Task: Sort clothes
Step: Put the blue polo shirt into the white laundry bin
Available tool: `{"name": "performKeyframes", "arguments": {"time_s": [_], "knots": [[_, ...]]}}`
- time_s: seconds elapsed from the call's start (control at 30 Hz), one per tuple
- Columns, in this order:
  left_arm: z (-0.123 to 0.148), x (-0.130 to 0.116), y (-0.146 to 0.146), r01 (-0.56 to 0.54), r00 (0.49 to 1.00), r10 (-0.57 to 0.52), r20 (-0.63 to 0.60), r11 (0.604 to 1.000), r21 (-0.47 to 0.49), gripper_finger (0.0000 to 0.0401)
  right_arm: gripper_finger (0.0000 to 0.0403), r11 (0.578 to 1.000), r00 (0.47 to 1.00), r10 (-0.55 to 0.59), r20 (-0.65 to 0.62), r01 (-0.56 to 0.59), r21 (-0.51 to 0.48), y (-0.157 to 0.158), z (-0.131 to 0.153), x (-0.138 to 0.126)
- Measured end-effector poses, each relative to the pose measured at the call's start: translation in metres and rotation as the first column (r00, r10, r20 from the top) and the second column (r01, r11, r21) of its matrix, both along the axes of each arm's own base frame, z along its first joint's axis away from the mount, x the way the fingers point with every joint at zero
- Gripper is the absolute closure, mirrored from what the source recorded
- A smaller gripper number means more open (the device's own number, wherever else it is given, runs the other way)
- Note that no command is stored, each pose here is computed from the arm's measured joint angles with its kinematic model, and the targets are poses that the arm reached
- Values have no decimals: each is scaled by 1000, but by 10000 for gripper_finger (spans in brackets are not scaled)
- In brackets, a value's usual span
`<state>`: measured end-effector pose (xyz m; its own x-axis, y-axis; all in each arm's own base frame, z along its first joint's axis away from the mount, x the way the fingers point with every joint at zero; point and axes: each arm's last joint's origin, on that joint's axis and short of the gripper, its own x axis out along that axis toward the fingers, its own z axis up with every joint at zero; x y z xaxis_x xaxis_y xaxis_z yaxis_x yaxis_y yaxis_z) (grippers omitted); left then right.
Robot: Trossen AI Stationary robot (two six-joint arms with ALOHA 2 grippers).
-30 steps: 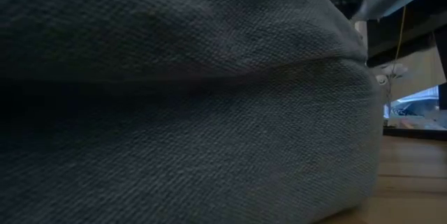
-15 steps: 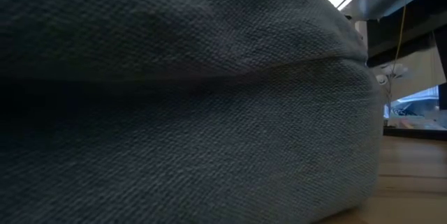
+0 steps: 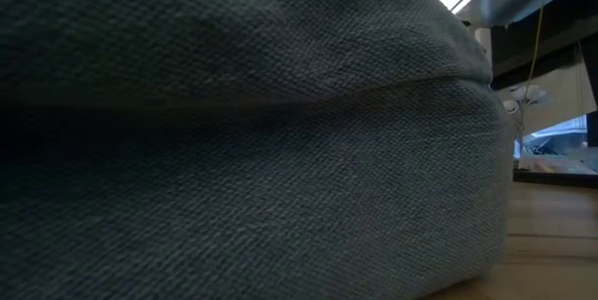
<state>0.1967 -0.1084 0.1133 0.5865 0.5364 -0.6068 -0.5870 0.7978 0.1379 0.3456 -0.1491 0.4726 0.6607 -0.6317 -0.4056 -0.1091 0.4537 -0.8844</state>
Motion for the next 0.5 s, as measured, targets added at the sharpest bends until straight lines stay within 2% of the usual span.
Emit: {"name": "performKeyframes", "arguments": {"time_s": [0.07, 0.13, 0.33, 0.5], "knots": [[0, 0, 0, -5, 1000, 5, 4, 1000, -4, 168, 348, 994, 998, -45, -34, 48, 96, -2, -15, 5], [0, 0, 0, -7, 1000, 7, 7, 1000, -5, 168, 332, 981, 992, -114, -47, 120, 151, -5, -26, 11], [0, 0, 0, -9, 1000, 9, 11, 1000, -7, 168, 254, 966, 969, -161, -185, 193, 172, -5, -43, 9], [0, 2, -2, 23, 1000, -23, -2, 999, -34, 168, 187, 959, 956, -136, -258, 193, 209, 13, -37, -8]]}}
